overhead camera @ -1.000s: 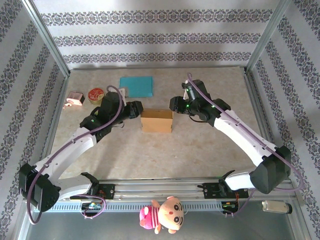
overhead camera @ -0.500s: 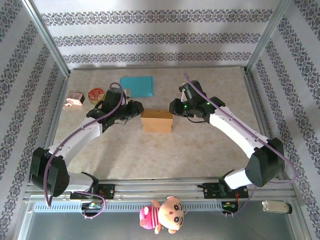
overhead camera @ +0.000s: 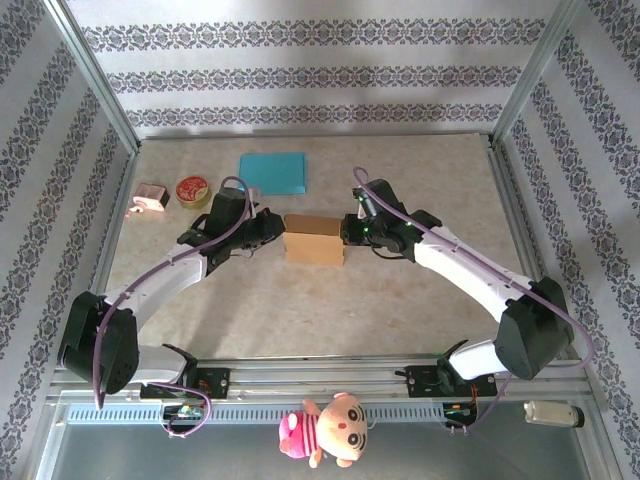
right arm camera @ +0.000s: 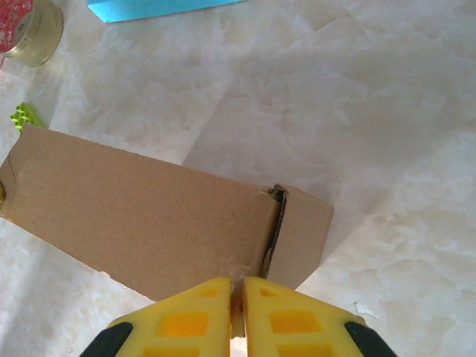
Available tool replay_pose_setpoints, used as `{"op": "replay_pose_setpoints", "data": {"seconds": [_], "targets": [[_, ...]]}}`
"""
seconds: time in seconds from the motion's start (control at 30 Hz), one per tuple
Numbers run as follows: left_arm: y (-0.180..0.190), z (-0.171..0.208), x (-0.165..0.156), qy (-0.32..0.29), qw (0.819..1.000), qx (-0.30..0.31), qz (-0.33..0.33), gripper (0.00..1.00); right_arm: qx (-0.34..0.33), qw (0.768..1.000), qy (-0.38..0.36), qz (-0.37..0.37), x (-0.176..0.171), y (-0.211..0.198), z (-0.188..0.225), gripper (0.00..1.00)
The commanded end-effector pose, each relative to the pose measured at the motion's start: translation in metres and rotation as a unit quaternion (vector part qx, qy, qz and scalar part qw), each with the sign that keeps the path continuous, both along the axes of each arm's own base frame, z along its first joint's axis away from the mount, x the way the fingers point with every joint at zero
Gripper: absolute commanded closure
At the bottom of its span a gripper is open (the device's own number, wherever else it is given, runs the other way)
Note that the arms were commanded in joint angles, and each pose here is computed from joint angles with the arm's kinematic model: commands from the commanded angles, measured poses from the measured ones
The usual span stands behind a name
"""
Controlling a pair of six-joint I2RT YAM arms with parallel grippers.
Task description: Fold the paper box
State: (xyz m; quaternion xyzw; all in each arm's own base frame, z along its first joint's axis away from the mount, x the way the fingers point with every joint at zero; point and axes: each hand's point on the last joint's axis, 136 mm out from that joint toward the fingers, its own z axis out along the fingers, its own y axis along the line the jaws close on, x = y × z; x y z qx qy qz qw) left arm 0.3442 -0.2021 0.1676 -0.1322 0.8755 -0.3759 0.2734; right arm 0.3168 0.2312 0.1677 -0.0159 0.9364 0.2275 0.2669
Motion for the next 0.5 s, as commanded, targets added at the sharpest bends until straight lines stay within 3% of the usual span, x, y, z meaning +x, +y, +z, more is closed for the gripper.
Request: {"op": "replay_pose_setpoints", "data": {"seconds": [0.0,0.23,0.47], "targets": [[0.019,-0.052,-0.022,0.077,0.995,0.063,0.005,0.87,-0.050,0.999,0.021,0.000,-0.008,-0.015,-0.018,0.84],[0.019,0.027,0.004,-0.032,0.997,0.076,0.003,0.65,0.009,0.999,-0.037,0.008,0.011,-0.001,0.055,0.73],[0.017,0.030,0.010,-0.043,0.996,0.078,-0.002,0.55,0.016,1.000,-0.017,-0.011,0.014,-0.009,0.047,0.59]]}}
